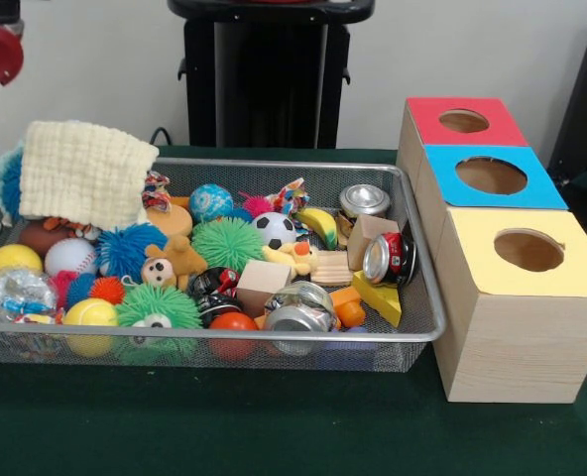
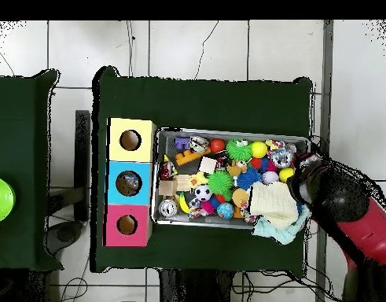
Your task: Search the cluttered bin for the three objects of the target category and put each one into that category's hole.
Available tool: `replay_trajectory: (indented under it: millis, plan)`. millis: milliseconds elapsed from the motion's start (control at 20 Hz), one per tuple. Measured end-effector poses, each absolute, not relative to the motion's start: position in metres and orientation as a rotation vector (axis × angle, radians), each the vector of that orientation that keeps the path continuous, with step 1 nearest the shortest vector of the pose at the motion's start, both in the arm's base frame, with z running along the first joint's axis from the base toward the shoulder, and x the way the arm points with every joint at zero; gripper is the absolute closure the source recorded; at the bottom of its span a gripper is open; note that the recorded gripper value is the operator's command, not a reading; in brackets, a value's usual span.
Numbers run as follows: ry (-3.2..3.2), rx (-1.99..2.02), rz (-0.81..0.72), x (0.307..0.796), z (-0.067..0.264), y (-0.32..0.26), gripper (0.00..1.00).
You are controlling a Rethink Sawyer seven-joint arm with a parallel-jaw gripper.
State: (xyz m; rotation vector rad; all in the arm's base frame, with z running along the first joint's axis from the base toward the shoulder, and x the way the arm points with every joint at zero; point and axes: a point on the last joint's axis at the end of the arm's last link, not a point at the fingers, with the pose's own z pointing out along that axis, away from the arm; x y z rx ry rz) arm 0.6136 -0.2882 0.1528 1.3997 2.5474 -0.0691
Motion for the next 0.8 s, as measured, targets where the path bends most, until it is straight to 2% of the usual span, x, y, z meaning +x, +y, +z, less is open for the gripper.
replay_trajectory:
  millis: [400, 800]
  plan:
    - [2.439, 1.53, -0.034, 0.591, 0.185, -0.313, 0.0]
    - [2.377, 1.548, -0.033, 0.591, 0.167, -0.311, 0.0]
